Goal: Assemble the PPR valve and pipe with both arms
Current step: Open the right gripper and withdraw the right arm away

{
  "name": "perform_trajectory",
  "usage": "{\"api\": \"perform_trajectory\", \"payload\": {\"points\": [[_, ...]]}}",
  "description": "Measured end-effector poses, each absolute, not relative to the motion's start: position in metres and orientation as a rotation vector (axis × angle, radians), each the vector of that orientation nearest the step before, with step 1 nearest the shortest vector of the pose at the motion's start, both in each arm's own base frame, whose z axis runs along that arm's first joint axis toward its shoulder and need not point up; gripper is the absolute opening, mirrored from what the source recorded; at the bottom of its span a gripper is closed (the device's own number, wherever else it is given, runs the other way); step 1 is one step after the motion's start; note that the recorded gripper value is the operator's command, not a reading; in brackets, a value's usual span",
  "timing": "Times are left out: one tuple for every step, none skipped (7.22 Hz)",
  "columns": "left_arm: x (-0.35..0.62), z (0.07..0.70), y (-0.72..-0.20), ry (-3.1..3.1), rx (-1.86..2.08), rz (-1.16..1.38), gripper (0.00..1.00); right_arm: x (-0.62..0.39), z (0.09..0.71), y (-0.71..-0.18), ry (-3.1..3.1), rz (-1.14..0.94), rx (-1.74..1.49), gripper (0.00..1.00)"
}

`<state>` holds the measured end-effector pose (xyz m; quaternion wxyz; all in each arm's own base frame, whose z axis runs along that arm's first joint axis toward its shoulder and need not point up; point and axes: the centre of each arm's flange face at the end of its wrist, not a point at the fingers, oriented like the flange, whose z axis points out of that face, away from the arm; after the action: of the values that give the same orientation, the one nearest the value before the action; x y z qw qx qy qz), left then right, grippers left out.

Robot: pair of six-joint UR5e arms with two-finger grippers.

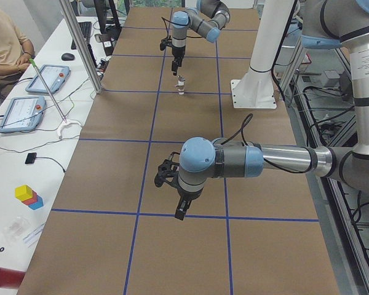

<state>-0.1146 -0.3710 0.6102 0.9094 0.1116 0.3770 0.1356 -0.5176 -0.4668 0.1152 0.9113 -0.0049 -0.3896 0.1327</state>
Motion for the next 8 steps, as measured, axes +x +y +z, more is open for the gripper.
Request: {"api": "perform_trajectory", "payload": {"points": [[-0.115, 0.613, -0.37, 0.779, 0.224, 0.277, 1.0, -0.477, 0.136, -0.473, -0.804, 0.244, 0.002, 1.0], [-0.114, 0.616, -0.367, 0.781, 0.217, 0.272, 1.0, -0.431, 0.164, -0.487, -0.786, 0.202, 0.023, 1.0], [-0.114, 0.62, -0.364, 0.784, 0.207, 0.266, 1.0, -0.382, 0.195, -0.506, -0.766, 0.148, 0.046, 1.0], [-0.113, 0.622, -0.362, 0.784, 0.202, 0.262, 1.0, -0.335, 0.227, -0.527, -0.748, 0.085, 0.066, 1.0], [-0.113, 0.621, -0.361, 0.784, 0.202, 0.263, 1.0, -0.291, 0.26, -0.543, -0.73, 0.021, 0.082, 1.0], [-0.112, 0.619, -0.362, 0.785, 0.195, 0.245, 1.0, -0.249, 0.297, -0.554, -0.702, -0.039, 0.097, 1.0], [-0.112, 0.618, -0.362, 0.789, 0.168, 0.181, 1.0, -0.211, 0.336, -0.559, -0.671, -0.093, 0.103, 1.0], [-0.111, 0.616, -0.363, 0.792, 0.142, 0.114, 1.0, -0.175, 0.373, -0.558, -0.649, -0.146, 0.098, 1.0]]}}
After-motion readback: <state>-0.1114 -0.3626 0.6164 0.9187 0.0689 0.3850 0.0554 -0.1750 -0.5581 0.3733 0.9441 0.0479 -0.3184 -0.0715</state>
